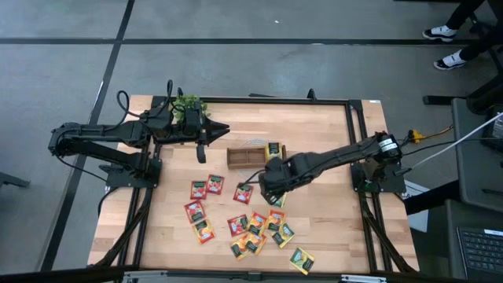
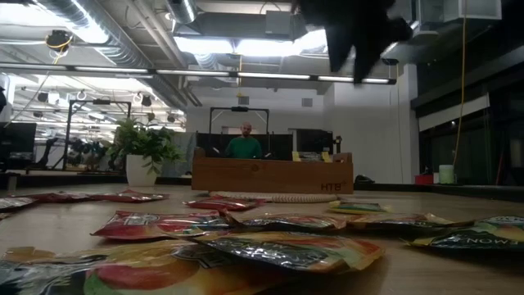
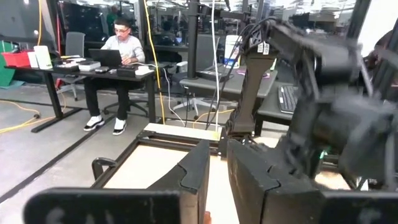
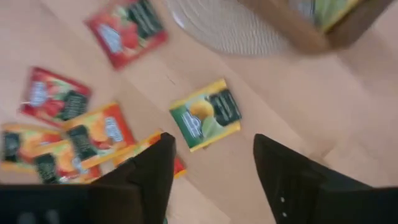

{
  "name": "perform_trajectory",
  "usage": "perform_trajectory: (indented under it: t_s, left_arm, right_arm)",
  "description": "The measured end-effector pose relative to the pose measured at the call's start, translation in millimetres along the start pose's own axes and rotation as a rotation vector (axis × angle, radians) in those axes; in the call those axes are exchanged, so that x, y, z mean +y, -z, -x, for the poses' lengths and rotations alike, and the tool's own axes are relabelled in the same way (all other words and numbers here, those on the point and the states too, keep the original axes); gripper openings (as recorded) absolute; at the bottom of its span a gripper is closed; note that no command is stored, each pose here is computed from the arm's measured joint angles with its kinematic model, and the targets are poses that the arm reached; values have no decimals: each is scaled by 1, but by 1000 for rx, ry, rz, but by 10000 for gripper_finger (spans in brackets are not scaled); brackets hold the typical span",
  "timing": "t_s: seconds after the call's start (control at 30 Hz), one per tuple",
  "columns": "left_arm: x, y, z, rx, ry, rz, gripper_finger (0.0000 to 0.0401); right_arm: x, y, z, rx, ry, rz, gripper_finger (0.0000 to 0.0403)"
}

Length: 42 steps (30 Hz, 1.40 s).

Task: Pick & Place Tea
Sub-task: Put the yellow tea bag into the right section of the wooden organizer

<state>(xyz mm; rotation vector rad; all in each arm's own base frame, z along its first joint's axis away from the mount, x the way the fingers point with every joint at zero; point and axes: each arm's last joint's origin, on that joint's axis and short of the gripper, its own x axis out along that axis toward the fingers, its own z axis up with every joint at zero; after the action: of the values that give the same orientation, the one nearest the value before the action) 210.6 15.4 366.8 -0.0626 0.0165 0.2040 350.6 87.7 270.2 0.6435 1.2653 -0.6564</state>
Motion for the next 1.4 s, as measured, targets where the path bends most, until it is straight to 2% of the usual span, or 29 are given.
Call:
perform_trajectory:
  t_s: [0.17, 0.33, 0.63, 1.0, 1.23, 1.4]
  left_arm:
    - [0, 0, 0, 0, 0, 1, 54]
    - [0, 0, 0, 0, 0, 1, 56]
    - [0, 0, 0, 0, -9, 1, 55]
    - [0, 0, 0, -1, -12, 1, 51]
    - [0, 0, 0, -1, -15, -22, 56]
    - [1, 0, 0, -2, -39, -24, 52]
  right_arm:
    - [-8, 9, -41, 66, 8, -103, 253]
    - [-18, 17, -70, 95, 24, -159, 260]
    - [-28, 24, -96, 88, 8, -158, 260]
    - [-46, 19, -121, 80, 2, -149, 257]
    - [-55, 22, -131, 75, -9, -143, 230]
    - [-57, 23, -132, 87, 0, -120, 164]
